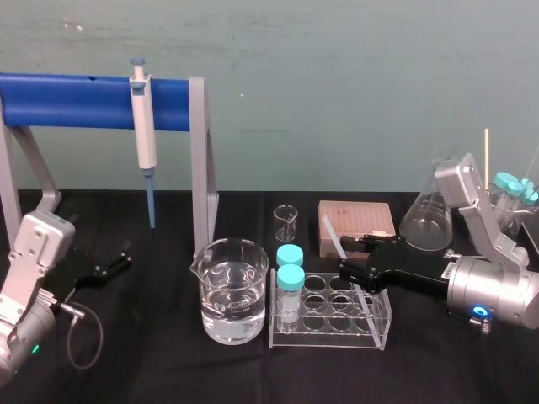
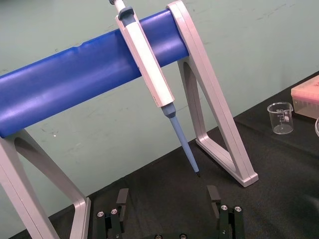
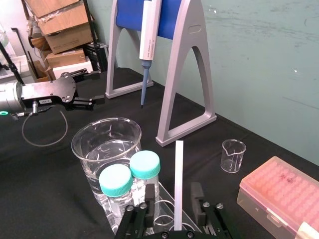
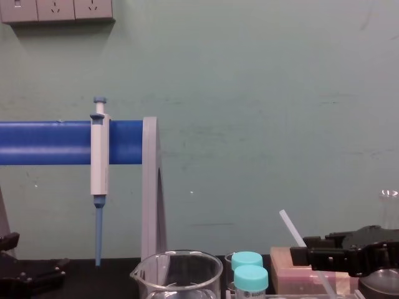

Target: Pick up the stirring rod with one hand, then place it down.

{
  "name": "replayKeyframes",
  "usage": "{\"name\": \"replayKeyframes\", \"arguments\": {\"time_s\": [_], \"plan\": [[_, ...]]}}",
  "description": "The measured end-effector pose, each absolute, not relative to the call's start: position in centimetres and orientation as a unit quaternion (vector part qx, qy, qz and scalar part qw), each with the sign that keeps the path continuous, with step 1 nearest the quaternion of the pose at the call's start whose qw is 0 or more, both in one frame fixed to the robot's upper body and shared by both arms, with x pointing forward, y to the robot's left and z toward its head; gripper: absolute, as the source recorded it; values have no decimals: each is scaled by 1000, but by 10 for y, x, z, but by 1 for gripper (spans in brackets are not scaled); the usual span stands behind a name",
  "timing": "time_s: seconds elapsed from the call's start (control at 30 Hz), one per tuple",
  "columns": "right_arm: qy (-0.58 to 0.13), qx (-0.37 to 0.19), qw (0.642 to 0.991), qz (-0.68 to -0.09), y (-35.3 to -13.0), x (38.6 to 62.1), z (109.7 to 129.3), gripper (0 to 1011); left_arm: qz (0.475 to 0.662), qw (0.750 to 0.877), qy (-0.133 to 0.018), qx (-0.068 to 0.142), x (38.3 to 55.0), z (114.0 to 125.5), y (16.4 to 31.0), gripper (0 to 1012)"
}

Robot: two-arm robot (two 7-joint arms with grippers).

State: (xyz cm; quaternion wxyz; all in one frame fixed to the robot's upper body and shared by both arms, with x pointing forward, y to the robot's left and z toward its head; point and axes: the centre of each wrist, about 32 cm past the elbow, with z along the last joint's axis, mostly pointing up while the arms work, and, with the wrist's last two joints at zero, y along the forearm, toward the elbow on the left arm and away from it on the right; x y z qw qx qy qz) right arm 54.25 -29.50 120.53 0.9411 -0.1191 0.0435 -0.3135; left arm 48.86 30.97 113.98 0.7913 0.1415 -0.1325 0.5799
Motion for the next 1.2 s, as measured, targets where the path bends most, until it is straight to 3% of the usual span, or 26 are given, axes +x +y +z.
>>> {"name": "replayKeyframes", "arguments": {"time_s": [0.37, 0.47, 1.2], "plan": [[44, -119, 941, -314, -295, 542, 1205, 123, 580, 791, -132, 141, 489, 1140, 310, 1000], [44, -119, 941, -314, -295, 542, 1205, 68, 580, 791, -132, 141, 489, 1140, 310, 1000], [38, -107, 943, -314, -296, 540, 1202, 62, 580, 791, -132, 141, 489, 1140, 310, 1000]]}}
